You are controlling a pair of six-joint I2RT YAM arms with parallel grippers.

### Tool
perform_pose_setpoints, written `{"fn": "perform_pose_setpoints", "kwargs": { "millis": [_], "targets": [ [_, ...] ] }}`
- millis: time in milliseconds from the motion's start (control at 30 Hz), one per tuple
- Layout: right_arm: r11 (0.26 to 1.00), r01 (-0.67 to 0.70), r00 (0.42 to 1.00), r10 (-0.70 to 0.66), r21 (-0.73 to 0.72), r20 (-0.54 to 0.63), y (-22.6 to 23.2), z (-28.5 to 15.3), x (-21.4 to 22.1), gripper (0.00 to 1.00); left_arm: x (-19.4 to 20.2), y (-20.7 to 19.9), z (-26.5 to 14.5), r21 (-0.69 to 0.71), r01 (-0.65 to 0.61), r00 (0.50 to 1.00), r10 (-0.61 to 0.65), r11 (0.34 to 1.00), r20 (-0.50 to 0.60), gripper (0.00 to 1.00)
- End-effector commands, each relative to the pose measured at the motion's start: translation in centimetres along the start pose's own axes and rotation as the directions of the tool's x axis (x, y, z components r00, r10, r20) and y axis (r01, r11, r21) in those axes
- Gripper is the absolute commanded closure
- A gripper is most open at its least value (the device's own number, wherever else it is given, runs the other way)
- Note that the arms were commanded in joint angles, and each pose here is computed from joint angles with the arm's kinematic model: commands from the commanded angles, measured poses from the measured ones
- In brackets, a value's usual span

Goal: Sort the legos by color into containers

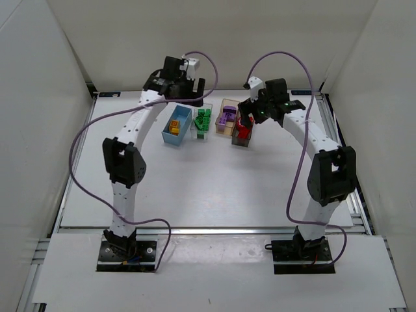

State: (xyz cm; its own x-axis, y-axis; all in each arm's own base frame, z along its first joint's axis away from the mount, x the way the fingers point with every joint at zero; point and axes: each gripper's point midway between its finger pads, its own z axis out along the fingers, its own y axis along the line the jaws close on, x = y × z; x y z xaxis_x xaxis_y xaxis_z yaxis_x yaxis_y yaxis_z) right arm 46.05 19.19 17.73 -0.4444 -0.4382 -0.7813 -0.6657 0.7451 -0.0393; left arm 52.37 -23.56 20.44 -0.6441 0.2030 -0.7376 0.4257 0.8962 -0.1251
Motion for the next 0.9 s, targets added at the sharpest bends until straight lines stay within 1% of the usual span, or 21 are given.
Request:
{"fn": "perform_pose_setpoints", "kwargs": {
  "millis": [0, 33, 67, 100, 133, 167, 200, 233, 267, 300, 333, 367, 400, 433, 467, 500, 533, 567, 700, 867],
  "targets": [
    [0.996, -0.067, 0.997, 0.066, 0.058, 0.027, -2.9, -3.7, 0.1, 0.13, -1.6, 2.1, -8.2, -0.067, -0.017, 0.999, 0.02, 0.998, 0.037, 0.01],
    [0.993, -0.103, 0.995, 0.103, 0.062, 0.01, -3.4, -4.2, 1.3, 0.13, 0.8, 3.1, -7.9, -0.085, -0.001, 1.0, -0.001, 0.996, -0.024, 0.01],
    [0.989, -0.127, 0.992, 0.127, 0.07, 0.004, -4.2, -4.6, 2.1, 0.13, 1.7, 5.1, -8.4, -0.112, 0.029, 0.999, -0.033, 0.993, -0.035, 0.01],
    [0.984, -0.159, 0.987, 0.159, 0.079, 0.007, -5.6, -5.5, 3.1, 0.13, 2.0, 5.8, -10.1, -0.12, 0.045, 0.999, -0.048, 0.992, -0.018, 0.01],
    [0.981, -0.182, 0.983, 0.183, 0.074, -0.012, -5.9, -5.6, 4.6, 0.13, 4.8, 6.8, -9.6, -0.114, 0.074, 0.994, -0.082, 0.991, -0.065, 0.01],
    [0.979, -0.187, 0.982, 0.189, 0.078, -0.018, -6.4, -6.3, 5.3, 0.13, 5.8, 9.0, -10.5, -0.126, 0.119, 0.99, -0.127, 0.985, -0.058, 0.01],
    [0.974, -0.218, 0.975, 0.22, 0.066, -0.015, -7.5, -7.3, 6.4, 0.13, 6.1, 9.8, -12.0, -0.134, 0.139, 0.989, -0.145, 0.981, -0.03, 0.01],
    [0.974, -0.223, 0.974, 0.224, 0.036, -0.029, -7.0, -7.3, 7.1, 0.13, 6.8, 10.7, -12.5, -0.15, 0.154, 0.987, -0.159, 0.977, -0.02, 0.01],
    [0.971, -0.235, 0.97, 0.237, 0.033, -0.048, -7.8, -8.3, 8.6, 0.13, 9.6, 11.6, -12.1, -0.172, 0.149, 0.984, -0.163, 0.974, -0.07, 0.01],
    [0.964, -0.262, 0.963, 0.264, 0.038, -0.054, -8.6, -8.9, 9.9, 0.13, 10.8, 13.2, -12.7, -0.23, 0.158, 0.981, -0.18, 0.96, -0.077, 0.01],
    [0.963, -0.268, 0.962, 0.269, 0.015, -0.054, -8.4, -9.2, 10.4, 0.13, 11.2, 13.8, -13.7, -0.255, 0.134, 0.986, -0.156, 0.958, -0.067, 0.01],
    [0.969, -0.247, 0.966, 0.247, 0.004, -0.073, -8.3, -9.6, 11.2, 0.13, 13.6, 14.1, -13.4, -0.274, 0.14, 0.979, -0.175, 0.952, -0.108, 0.01],
    [0.967, -0.254, 0.963, 0.253, 0.002, -0.09, -8.2, -9.7, 12.5, 0.13, 14.7, 15.0, -13.7, -0.307, 0.142, 0.976, -0.185, 0.941, -0.113, 0.01],
    [0.965, -0.26, 0.961, 0.26, 0.012, -0.092, -8.6, -10.2, 13.2, 0.13, 14.8, 15.0, -14.3, -0.313, 0.125, 0.982, -0.162, 0.942, -0.096, 0.01],
    [0.964, -0.267, 0.959, 0.267, 0.011, -0.095, -8.7, -10.5, 13.8, 0.13, 17.1, 14.8, -14.0, -0.312, 0.12, 0.977, -0.168, 0.943, -0.133, 0.0],
    [0.961, -0.276, 0.956, 0.275, 0.002, -0.106, -8.3, -10.8, 14.8, 0.13, 17.3, 15.8, -14.8, -0.344, 0.127, 0.98, -0.172, 0.93, -0.104, 0.01],
    [0.954, -0.298, 0.949, 0.298, 0.015, -0.101, -8.9, -11.4, 15.5, 0.13, 18.0, 15.9, -14.8, -0.347, 0.113, 0.98, -0.162, 0.931, -0.116, 0.01],
    [0.951, -0.308, 0.946, 0.307, 0.013, -0.099, -8.9, -11.8, 15.8, 0.13, 19.7, 15.9, -14.7, -0.353, 0.115, 0.974, -0.175, 0.929, -0.145, 0.01],
    [0.95, -0.31, 0.945, 0.311, 0.025, -0.101, -8.8, -12.6, 16.9, 0.13, 22.1, 16.8, -15.1, -0.387, 0.133, 0.962, -0.213, 0.912, -0.172, 0.01],
    [0.948, -0.318, 0.942, 0.32, 0.032, -0.102, -8.9, -13.0, 17.8, 0.13, 23.8, 17.9, -15.0, -0.418, 0.162, 0.948, -0.259, 0.894, -0.187, 0.0]
  ]
}}
